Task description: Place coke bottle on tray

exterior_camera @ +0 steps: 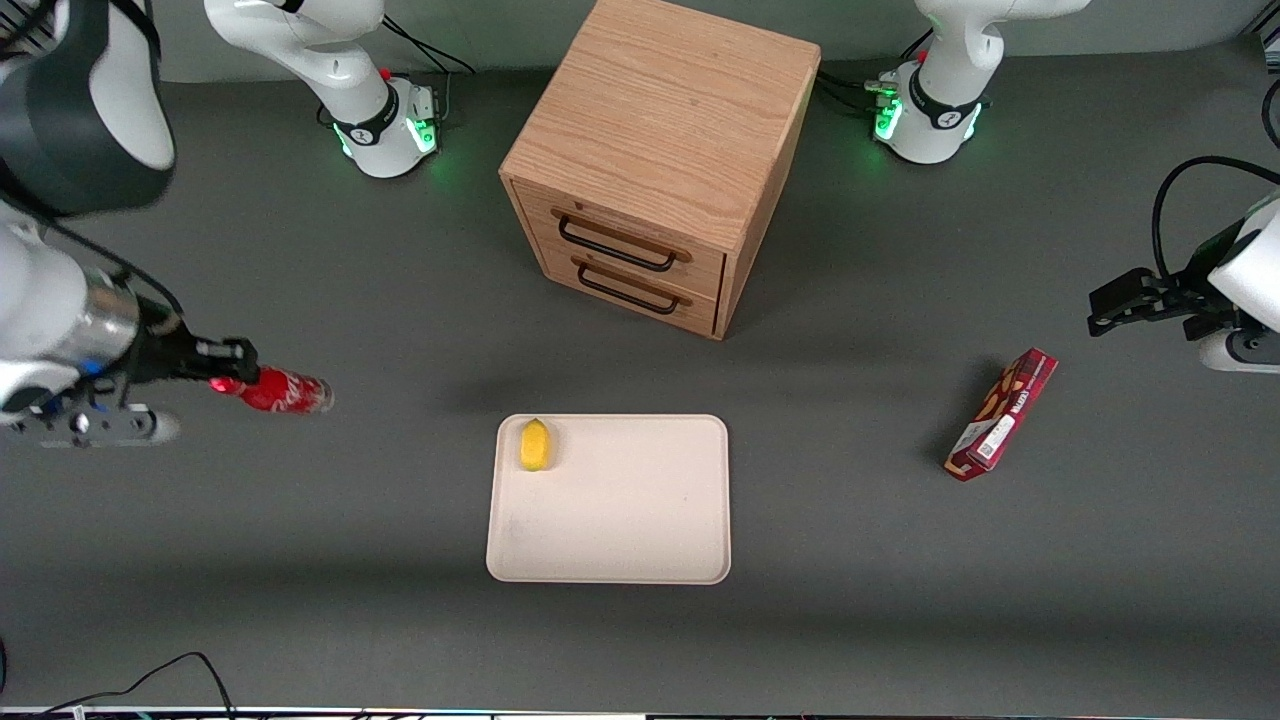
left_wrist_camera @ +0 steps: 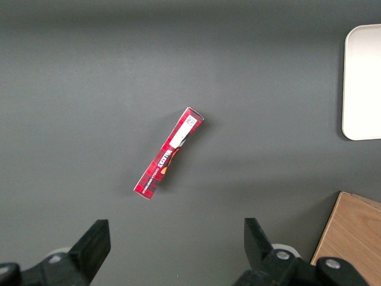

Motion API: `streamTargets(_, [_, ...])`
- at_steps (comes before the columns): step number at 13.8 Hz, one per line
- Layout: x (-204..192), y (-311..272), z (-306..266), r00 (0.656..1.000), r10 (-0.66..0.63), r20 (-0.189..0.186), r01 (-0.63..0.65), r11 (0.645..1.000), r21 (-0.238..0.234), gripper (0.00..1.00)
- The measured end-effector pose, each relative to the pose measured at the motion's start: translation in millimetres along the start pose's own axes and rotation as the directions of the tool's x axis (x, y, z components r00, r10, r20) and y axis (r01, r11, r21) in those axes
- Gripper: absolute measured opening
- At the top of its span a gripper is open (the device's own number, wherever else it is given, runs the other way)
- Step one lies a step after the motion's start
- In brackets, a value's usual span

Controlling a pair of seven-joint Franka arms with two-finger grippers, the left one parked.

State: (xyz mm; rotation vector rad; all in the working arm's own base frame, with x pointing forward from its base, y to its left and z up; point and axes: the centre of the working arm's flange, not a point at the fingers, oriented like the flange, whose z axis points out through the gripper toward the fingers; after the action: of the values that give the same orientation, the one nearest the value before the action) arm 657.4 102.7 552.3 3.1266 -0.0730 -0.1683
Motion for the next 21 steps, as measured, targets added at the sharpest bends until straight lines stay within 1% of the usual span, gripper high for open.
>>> streamTargets(1, [12, -24, 16, 1.000, 0.026, -0.002, -0.026, 1.000, -0.001, 0.32])
streamTargets(2, [24, -53, 32, 0.998, 0.061, -0.021, -0.061, 0.998, 0.003, 0.32])
streamTargets(4, [43, -108, 69, 0.990, 0.118, -0.083, -0.115, 0.993, 0.033, 0.32])
streamTargets(5, [52, -127, 89, 0.986, 0.131, -0.105, -0.127, 0.991, 0.049, 0.32])
streamTargets(8, [78, -160, 148, 0.964, 0.199, -0.174, -0.182, 0.977, 0.110, 0.32])
streamTargets(9, [84, -169, 165, 0.959, 0.214, -0.187, -0.193, 0.973, 0.125, 0.32])
streamTargets(12, [88, -190, 201, 0.954, 0.229, -0.192, -0.204, 0.969, 0.139, 0.32])
streamTargets(15, [89, -196, 212, 0.955, 0.226, -0.190, -0.202, 0.970, 0.137, 0.32])
streamTargets(16, [89, -195, 212, 0.955, 0.227, -0.192, -0.203, 0.970, 0.137, 0.37])
streamTargets(17, [90, -195, 210, 0.954, 0.224, -0.200, -0.200, 0.971, 0.132, 0.46])
streamTargets(18, [91, -194, 207, 0.952, 0.217, -0.217, -0.194, 0.974, 0.120, 0.56])
streamTargets(19, [91, -194, 204, 0.950, 0.213, -0.228, -0.191, 0.975, 0.114, 0.67])
streamTargets(20, [90, -193, 201, 0.951, 0.210, -0.229, -0.191, 0.976, 0.106, 0.76])
streamTargets(21, [88, -191, 198, 0.954, 0.209, -0.215, -0.194, 0.977, 0.090, 0.87])
